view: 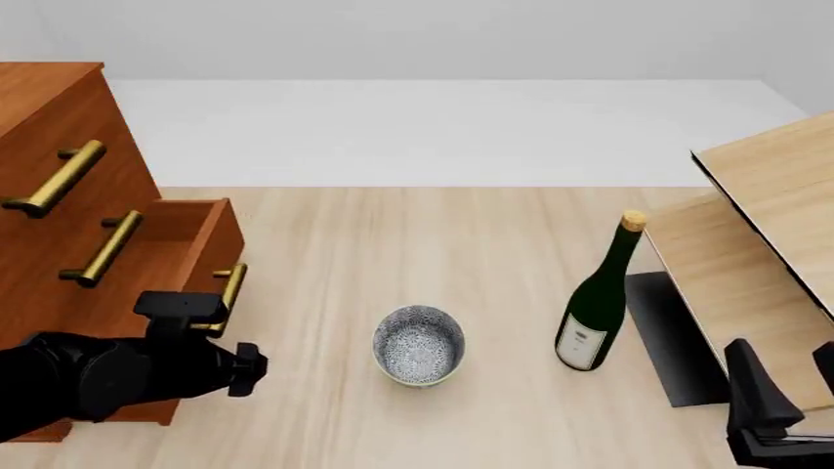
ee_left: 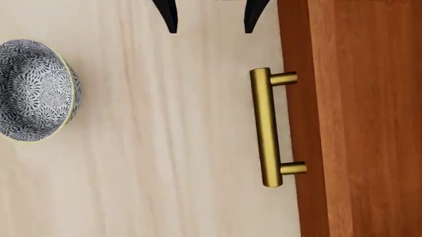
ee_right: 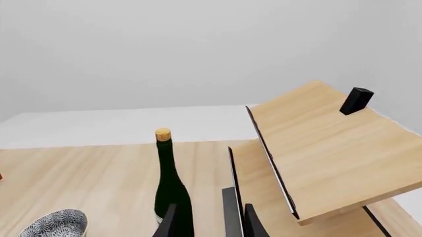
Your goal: Close the bottom drawer of the cabinet and open the top drawer.
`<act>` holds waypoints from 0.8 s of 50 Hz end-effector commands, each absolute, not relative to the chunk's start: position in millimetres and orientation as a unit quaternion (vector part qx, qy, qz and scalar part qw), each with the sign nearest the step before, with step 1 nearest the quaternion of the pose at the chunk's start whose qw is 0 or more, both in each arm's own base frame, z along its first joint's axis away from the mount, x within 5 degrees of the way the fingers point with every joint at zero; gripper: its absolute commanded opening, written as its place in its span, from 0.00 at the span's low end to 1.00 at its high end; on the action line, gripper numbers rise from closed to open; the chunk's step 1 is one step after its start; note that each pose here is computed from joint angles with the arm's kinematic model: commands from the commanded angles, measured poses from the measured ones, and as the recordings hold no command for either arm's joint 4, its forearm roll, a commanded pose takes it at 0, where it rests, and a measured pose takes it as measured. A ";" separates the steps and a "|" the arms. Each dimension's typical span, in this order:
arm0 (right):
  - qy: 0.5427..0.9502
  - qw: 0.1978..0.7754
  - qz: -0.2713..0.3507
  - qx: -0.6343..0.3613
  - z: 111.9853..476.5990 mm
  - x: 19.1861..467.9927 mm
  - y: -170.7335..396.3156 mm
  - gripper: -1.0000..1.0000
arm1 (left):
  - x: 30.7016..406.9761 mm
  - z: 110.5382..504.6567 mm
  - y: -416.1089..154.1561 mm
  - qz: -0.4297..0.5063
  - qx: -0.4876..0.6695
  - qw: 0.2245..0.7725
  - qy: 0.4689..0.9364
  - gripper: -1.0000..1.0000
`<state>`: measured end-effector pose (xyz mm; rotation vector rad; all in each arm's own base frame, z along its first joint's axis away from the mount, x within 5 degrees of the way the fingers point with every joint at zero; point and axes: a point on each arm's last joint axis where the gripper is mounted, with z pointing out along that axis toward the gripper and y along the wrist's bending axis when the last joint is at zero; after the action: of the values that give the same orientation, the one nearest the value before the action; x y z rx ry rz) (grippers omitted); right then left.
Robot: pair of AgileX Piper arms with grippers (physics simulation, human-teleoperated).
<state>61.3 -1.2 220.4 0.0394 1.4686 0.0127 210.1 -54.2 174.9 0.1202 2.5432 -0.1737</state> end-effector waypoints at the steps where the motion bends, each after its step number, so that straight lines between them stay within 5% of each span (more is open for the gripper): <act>1: 0.670 0.742 0.006 0.016 220.3 61.5 -1.0 1.00 | 208.9 158.8 -39.3 -0.030 0.071 0.266 0.961 1.00; 40: 0.670 0.742 0.009 0.018 220.4 61.7 -0.9 1.00 | 194.3 141.5 5.3 0.022 0.058 0.253 0.965 1.00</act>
<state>61.9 -1.0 220.3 0.0391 1.4699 0.0181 205.5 -0.1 158.7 0.2910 2.5413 0.1048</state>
